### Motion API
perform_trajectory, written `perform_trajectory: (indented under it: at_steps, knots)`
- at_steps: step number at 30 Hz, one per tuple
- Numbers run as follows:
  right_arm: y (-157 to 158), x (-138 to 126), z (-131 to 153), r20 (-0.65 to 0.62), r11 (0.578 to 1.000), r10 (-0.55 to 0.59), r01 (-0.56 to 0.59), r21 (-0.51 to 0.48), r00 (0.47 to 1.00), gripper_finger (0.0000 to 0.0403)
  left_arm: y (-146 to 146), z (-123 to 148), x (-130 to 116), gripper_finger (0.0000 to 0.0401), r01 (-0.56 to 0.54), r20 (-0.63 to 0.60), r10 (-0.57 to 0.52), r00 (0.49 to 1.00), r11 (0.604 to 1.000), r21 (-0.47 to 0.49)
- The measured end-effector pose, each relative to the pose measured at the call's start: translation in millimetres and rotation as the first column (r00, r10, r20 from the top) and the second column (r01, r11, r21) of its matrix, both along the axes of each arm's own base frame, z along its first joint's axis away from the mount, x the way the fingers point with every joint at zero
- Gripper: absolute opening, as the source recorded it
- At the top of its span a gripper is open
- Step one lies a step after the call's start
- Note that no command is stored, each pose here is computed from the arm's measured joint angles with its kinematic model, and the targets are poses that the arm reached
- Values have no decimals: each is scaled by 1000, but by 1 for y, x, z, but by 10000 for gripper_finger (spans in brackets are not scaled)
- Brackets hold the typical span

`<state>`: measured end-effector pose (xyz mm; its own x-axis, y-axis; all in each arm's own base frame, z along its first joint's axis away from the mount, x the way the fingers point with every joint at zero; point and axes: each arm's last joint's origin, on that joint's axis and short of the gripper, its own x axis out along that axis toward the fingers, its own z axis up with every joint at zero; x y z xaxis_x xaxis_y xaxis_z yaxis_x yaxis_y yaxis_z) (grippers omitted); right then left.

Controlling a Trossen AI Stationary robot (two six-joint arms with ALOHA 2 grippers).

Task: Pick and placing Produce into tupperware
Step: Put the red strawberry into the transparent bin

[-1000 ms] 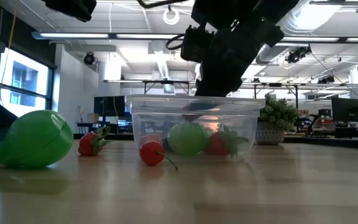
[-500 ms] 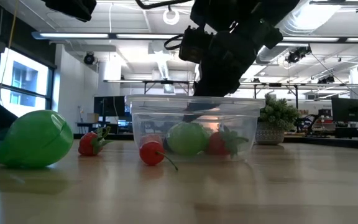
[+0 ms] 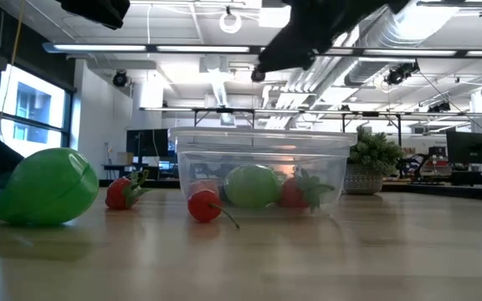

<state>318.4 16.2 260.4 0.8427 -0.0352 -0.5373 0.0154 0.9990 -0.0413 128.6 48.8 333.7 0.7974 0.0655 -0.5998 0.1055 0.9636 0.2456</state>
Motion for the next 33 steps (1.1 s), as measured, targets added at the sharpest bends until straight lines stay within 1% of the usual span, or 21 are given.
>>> perform_trajectory:
  at_steps: [3,5,10,13,15,18,20,24,29,33]
  knots:
    - [-10,-24,4,38,997,-67,66,33,997,150,0,0,0,1,0,0,0,1000,1000,0]
    - [-15,-40,-5,35,993,-105,103,65,994,150,0,0,0,1,0,0,0,1000,1000,0]
    - [-22,-72,-50,7,969,-183,180,168,983,150,0,0,0,1,0,0,0,1000,1000,0]
    - [-23,-83,-79,-5,959,-192,188,210,981,156,0,0,0,1,0,0,0,1000,1000,0]
    - [-24,-87,-94,2,961,-187,182,209,982,162,0,0,0,1,0,0,0,1000,1000,0]
    - [-27,-91,-107,4,966,-186,182,185,982,174,0,0,0,1,0,0,0,1000,1000,0]
    - [-29,-93,-116,-18,965,-198,198,171,980,183,0,0,0,1,0,0,0,1000,1000,0]
    - [-33,-88,-125,-24,969,-197,199,146,980,206,0,0,0,1,0,0,0,1000,1000,0]
    - [-34,-81,-136,-23,984,-151,152,91,988,241,0,0,0,1,0,0,0,1000,1000,0]
    - [-33,-79,-145,-47,992,-109,111,52,993,256,0,0,0,1,0,0,0,1000,1000,0]
